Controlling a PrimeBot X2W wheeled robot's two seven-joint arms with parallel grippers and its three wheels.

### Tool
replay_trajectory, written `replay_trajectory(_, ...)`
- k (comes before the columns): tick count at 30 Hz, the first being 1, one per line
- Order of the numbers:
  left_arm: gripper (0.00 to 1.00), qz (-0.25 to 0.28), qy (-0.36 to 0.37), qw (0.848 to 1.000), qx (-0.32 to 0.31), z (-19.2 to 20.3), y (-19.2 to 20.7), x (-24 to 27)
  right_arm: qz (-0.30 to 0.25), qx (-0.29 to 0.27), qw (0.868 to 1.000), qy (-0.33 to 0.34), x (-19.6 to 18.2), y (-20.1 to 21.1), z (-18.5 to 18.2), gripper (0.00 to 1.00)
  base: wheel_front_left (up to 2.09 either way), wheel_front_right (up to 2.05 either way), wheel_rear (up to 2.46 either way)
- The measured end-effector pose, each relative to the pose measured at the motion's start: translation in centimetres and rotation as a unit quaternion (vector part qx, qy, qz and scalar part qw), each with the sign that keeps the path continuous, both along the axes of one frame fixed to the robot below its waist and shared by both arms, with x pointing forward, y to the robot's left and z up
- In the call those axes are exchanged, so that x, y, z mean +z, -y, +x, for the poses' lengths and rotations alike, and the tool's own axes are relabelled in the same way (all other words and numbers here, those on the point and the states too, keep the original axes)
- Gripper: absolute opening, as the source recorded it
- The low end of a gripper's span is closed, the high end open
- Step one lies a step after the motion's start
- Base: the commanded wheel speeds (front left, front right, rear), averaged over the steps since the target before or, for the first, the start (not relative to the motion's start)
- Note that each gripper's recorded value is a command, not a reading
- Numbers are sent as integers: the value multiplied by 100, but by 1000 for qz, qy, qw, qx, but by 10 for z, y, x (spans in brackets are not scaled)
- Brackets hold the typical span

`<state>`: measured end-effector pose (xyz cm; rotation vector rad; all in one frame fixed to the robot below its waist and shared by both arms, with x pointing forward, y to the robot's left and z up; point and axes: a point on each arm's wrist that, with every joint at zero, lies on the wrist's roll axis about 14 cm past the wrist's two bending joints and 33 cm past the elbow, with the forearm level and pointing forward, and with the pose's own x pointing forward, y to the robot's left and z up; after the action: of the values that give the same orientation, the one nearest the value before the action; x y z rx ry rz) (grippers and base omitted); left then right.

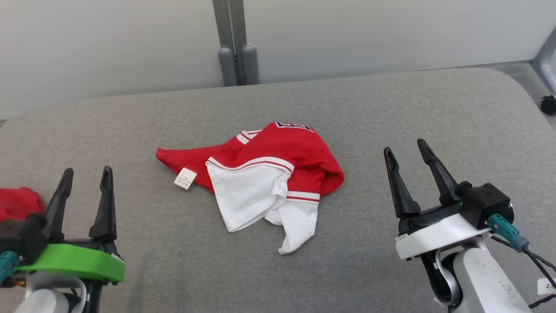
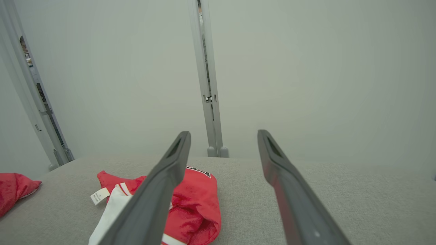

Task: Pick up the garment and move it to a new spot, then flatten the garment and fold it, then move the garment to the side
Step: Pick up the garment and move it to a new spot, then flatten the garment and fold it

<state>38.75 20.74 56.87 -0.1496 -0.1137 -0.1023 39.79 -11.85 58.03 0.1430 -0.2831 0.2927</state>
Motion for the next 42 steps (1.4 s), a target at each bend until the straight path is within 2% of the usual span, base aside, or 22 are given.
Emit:
replay_trajectory(5, 100, -11, -7, 1000, -11, -3, 22, -15, 2, -25, 1000, -11, -7, 17, -11, 100, 0, 0, 0)
replay_trajectory(8, 100, -40, 1, 999, 1, -5, 28, -16, 4, -38, 999, -22, -14, 25, -16, 100, 0, 0, 0)
replay_trajectory(22, 100, -5, -21, 1000, 2, -15, 33, -54, -1, -40, 998, -58, -39, 24, -13, 100, 0, 0, 0)
replay_trajectory(42, 100, -10, -22, 1000, 0, -15, 34, -61, -1, -24, 998, -60, -40, 13, -9, 100, 0, 0, 0)
